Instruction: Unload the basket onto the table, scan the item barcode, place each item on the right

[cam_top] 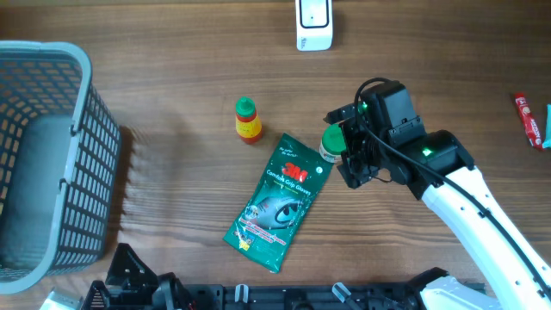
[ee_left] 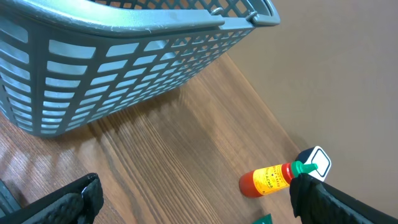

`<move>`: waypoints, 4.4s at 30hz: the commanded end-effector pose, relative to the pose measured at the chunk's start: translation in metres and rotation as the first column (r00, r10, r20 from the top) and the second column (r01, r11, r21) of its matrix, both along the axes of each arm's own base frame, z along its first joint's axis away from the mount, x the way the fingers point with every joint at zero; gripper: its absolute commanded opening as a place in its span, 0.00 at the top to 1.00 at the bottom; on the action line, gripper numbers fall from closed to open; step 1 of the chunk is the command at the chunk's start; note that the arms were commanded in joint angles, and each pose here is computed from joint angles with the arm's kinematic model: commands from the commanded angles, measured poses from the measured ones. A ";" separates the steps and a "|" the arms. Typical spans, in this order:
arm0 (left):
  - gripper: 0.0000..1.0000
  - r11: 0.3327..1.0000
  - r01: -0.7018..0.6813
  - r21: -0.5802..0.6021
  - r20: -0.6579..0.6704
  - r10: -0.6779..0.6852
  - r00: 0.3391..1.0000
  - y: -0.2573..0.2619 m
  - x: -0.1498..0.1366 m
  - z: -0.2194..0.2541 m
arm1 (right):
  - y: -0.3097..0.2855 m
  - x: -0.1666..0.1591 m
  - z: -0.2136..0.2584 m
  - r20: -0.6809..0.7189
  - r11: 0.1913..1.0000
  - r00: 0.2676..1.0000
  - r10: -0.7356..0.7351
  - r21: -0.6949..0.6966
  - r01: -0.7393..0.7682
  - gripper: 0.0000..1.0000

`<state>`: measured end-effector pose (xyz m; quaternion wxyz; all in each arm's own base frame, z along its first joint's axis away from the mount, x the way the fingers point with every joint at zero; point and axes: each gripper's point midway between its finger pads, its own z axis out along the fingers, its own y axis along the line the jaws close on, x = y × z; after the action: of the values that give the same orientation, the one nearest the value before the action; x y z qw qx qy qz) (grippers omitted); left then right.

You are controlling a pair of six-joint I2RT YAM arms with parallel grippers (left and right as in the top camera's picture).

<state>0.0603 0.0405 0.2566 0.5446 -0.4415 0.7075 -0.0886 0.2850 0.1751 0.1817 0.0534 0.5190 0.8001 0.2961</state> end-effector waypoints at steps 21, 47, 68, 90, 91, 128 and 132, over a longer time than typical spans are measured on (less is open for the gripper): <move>0.00 1.000 0.004 0.001 0.011 -0.004 1.000 -0.001 0.000 0.001 | -0.023 0.074 -0.082 -0.150 0.971 0.985 -0.088 -0.233 0.052 0.02; 0.00 1.000 0.004 0.001 0.011 -0.004 1.000 -0.001 0.000 0.001 | -0.010 0.046 -0.058 -0.378 0.958 0.918 -0.116 -0.285 0.004 0.01; 0.00 1.000 0.004 0.001 0.011 -0.004 1.000 -0.001 0.000 0.001 | 0.000 0.044 -0.125 -0.505 0.944 0.850 -0.149 -0.329 -0.030 0.01; 0.00 1.000 0.004 0.001 0.011 -0.004 1.000 -0.001 0.000 0.001 | -0.038 0.045 -0.152 -0.522 0.795 0.851 0.056 -0.492 -0.354 0.40; 0.00 1.000 0.004 0.001 0.011 -0.004 1.000 -0.001 0.000 0.001 | -0.043 0.049 -0.152 -0.527 0.728 0.830 0.185 -0.493 -0.475 0.41; 0.00 1.000 0.004 0.001 0.011 -0.004 1.000 -0.001 0.000 0.001 | -0.055 0.026 0.087 -0.055 0.440 0.658 0.751 -0.702 -0.560 0.00; 0.00 1.000 0.005 0.001 0.011 -0.005 1.000 -0.001 0.000 0.001 | -0.023 0.036 0.035 0.077 0.506 0.607 0.791 -0.639 -0.579 0.00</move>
<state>0.0605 0.0405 0.2569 0.5452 -0.4414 0.7071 -0.0888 0.3274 0.1361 0.2398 0.2406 0.0619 0.9644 0.0908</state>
